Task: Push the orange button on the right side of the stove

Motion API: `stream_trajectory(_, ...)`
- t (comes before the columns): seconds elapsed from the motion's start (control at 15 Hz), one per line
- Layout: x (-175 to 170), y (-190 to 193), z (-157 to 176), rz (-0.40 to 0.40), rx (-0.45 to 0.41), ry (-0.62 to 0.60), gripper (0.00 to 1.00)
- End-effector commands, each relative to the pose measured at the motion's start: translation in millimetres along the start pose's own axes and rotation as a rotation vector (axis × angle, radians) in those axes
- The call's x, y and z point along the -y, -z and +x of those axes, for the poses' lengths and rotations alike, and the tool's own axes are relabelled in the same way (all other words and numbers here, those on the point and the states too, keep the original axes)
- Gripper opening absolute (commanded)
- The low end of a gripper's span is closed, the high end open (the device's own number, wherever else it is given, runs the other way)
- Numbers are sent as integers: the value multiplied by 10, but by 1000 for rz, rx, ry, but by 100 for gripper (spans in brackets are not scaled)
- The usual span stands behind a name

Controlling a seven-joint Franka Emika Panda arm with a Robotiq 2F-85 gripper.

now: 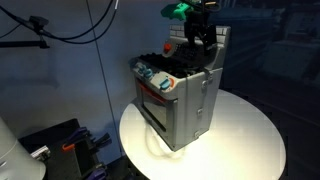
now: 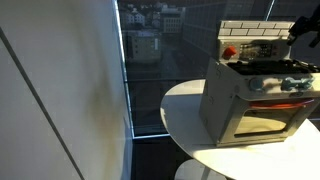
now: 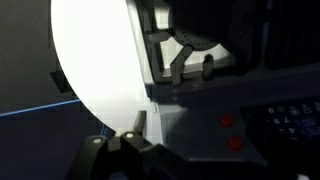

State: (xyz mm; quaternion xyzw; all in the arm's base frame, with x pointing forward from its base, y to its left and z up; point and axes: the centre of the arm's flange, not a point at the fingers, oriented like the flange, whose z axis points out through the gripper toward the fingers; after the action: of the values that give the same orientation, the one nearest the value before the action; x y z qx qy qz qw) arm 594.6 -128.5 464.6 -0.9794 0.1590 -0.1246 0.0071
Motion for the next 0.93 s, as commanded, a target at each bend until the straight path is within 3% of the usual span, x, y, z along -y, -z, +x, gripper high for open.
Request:
stream_trajectory(0.0, -40, -35, 1, 4, -25, -19, 100)
stream_trajectory(0.87, -41, -117, -10, 4, -13, -20, 100)
